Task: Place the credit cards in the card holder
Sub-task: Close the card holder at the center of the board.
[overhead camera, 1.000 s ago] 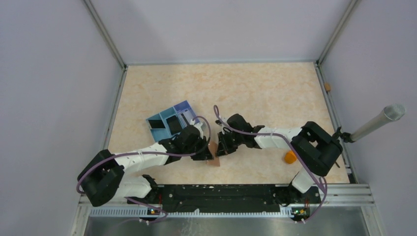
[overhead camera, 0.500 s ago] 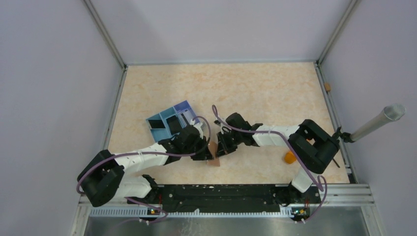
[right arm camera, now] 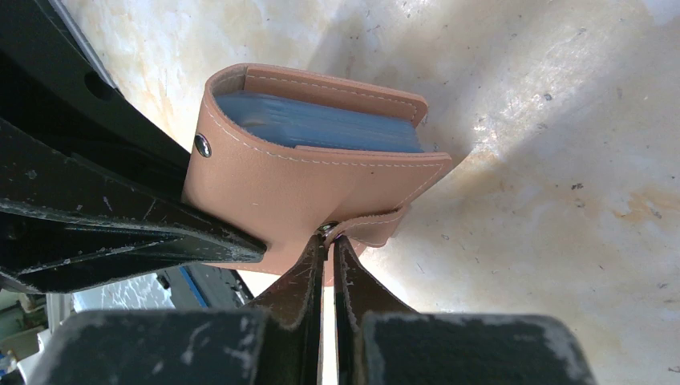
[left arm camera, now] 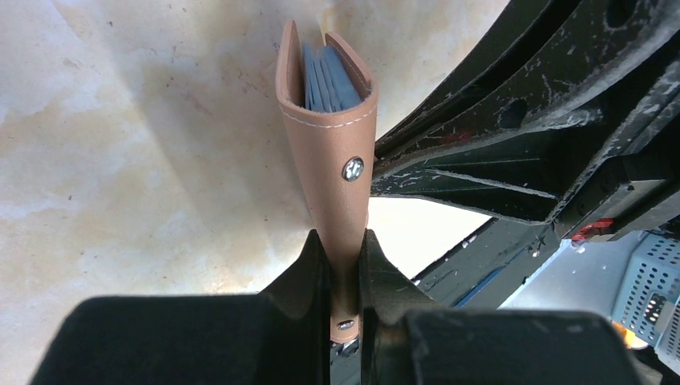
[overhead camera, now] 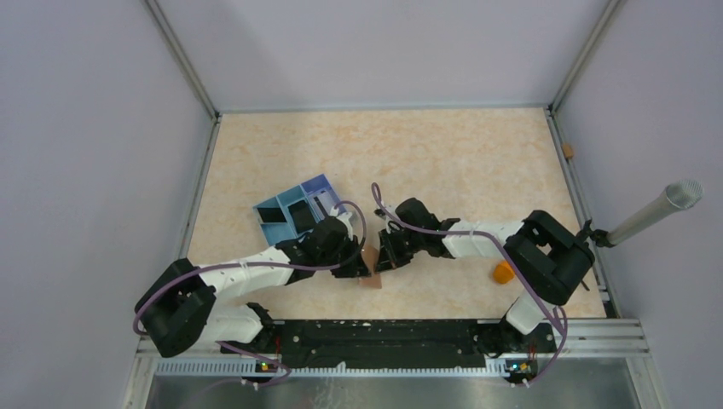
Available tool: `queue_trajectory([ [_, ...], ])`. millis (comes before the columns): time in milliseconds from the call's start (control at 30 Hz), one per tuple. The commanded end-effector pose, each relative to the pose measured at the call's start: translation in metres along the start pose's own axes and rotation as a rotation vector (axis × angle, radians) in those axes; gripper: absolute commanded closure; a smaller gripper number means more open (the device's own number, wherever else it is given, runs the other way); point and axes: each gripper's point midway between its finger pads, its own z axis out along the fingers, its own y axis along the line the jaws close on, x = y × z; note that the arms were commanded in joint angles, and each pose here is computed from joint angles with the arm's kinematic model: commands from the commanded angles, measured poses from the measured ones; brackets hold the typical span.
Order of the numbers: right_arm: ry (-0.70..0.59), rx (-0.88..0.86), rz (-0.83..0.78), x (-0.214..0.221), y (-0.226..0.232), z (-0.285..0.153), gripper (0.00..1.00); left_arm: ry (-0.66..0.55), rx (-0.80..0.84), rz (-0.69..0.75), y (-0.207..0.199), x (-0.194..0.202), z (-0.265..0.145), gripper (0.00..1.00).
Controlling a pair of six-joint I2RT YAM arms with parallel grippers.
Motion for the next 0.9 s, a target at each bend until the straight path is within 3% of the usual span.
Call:
queue_trajectory([
  [0,-0.226,-0.129,-0.160,-0.063,0.044,-0.013,1.00,0.042,0.041,0.050,-0.018,0.007,0.000,1.00],
  [867,-0.227,-0.169,-0.198,-0.060,0.054,-0.019,1.00,0.040,-0.080,0.054,0.001,0.005,-0.001,1.00],
])
